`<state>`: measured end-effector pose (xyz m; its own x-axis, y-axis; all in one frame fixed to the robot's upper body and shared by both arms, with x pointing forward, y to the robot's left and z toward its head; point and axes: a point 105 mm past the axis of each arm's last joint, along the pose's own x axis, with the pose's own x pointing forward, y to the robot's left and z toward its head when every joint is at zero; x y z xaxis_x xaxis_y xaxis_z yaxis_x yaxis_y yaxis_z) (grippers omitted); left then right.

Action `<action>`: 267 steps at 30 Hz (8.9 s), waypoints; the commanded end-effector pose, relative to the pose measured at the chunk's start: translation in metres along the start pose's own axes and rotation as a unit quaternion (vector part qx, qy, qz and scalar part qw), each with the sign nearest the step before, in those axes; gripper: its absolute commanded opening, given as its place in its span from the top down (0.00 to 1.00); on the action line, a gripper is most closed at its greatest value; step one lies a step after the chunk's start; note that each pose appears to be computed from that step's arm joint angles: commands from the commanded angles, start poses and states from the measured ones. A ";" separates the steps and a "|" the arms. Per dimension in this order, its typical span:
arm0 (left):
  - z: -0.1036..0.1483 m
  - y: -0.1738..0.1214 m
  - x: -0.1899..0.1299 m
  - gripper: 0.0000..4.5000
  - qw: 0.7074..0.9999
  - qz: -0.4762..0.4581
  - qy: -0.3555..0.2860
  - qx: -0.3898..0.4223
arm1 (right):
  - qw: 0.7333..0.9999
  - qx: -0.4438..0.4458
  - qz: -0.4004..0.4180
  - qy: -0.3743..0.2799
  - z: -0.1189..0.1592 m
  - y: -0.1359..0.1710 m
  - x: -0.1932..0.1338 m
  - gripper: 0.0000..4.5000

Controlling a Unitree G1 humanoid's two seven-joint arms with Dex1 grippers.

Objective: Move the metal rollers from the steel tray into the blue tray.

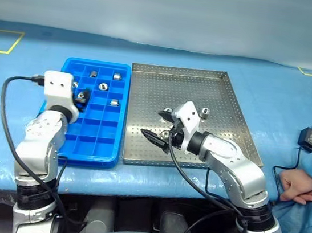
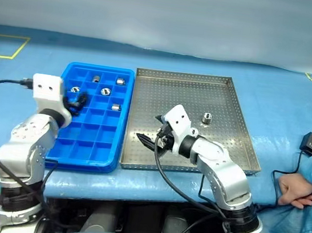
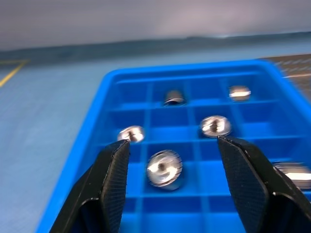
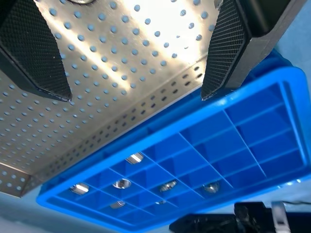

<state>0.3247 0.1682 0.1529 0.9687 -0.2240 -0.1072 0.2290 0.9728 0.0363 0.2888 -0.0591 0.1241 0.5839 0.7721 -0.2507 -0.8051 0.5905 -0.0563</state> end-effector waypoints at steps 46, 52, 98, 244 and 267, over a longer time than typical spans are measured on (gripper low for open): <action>-0.054 -0.122 0.034 0.59 0.899 -0.383 0.136 0.163 | 0.997 0.042 -0.049 0.028 -0.024 0.005 -0.029 0.00; -0.023 -0.088 0.019 0.59 0.932 -0.315 0.092 0.156 | 0.997 0.058 0.039 -0.028 -0.005 0.019 -0.025 0.00; -0.012 -0.005 -0.065 0.16 0.994 -0.051 0.068 0.076 | 0.998 0.020 0.045 -0.049 0.021 0.011 0.015 0.00; -0.035 -0.104 -0.030 0.00 0.949 -0.307 0.039 0.065 | 0.913 0.197 -0.341 0.104 -0.060 -0.065 0.007 0.26; -0.040 -0.073 -0.041 0.00 0.966 -0.242 0.060 0.067 | 0.956 0.134 -0.258 0.026 -0.012 -0.048 0.021 0.62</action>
<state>0.2651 0.1025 0.1006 0.6973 -0.6522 -0.2973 0.6918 0.7210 0.0408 0.3368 -0.0873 0.0752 0.8600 0.2774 -0.4282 -0.2787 0.9584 0.0612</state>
